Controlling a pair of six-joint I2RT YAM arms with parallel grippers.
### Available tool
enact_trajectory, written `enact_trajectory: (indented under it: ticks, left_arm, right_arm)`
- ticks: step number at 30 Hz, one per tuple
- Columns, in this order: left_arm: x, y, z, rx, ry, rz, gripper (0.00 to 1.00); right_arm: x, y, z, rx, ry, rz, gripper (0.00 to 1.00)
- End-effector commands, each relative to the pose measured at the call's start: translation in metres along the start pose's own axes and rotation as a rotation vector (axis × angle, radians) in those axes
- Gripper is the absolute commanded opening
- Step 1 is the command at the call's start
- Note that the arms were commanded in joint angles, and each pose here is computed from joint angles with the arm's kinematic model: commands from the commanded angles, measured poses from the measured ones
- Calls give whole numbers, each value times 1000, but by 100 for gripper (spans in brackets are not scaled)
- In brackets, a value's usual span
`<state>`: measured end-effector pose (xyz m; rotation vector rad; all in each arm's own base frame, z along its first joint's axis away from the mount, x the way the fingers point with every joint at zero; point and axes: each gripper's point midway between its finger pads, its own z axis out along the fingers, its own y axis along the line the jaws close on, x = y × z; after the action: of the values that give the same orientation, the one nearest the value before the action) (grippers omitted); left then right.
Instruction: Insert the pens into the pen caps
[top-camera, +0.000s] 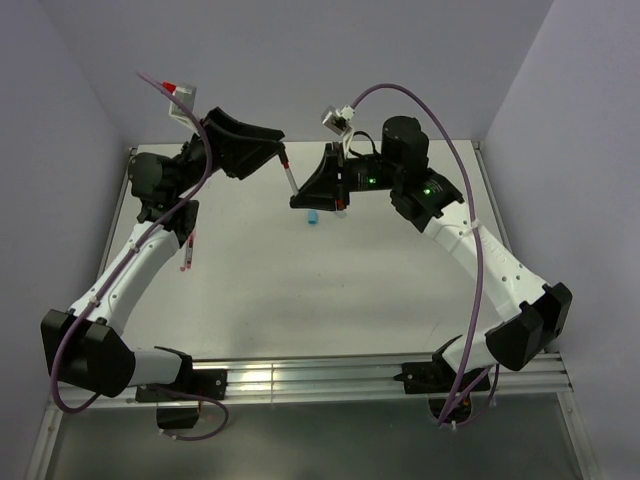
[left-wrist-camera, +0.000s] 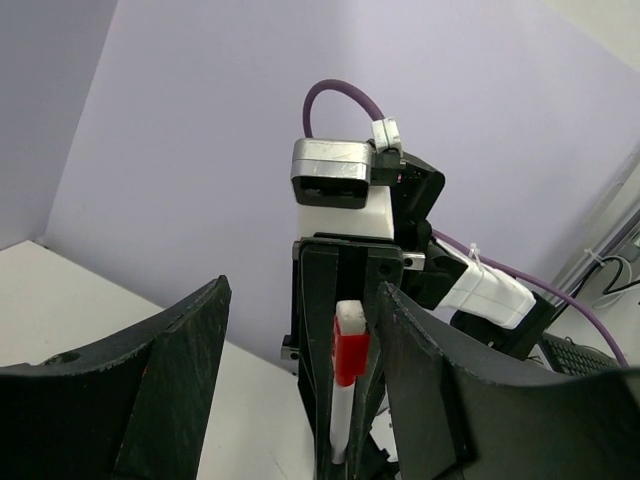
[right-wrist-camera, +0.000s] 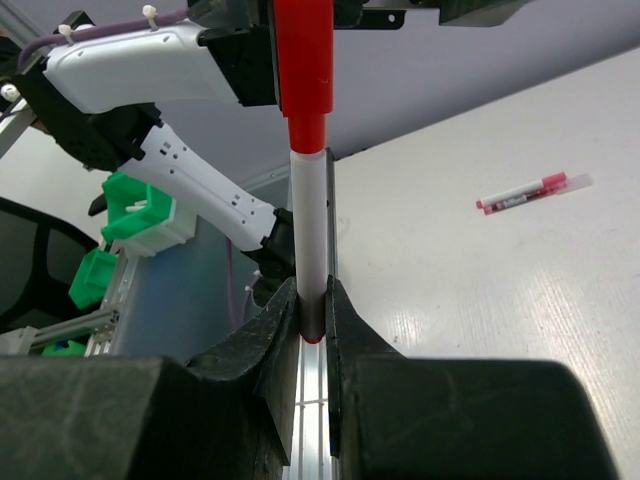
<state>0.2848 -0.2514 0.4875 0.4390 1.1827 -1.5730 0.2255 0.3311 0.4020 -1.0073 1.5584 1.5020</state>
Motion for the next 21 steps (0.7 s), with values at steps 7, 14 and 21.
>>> enact_trajectory:
  ticks: [7,14,21]
  left_arm:
    - [-9,-29,4,86,-7,47,59]
    - [-1,-31,7,97,13,30,52]
    - [-3,-32,8,100,8,26,34]
  right_arm:
    - [-6,-3,2,23,-25,-40,0]
    - [-7,-6,2,33,-24,-46,0]
    - [-4,-9,3,41,-16,-43,0]
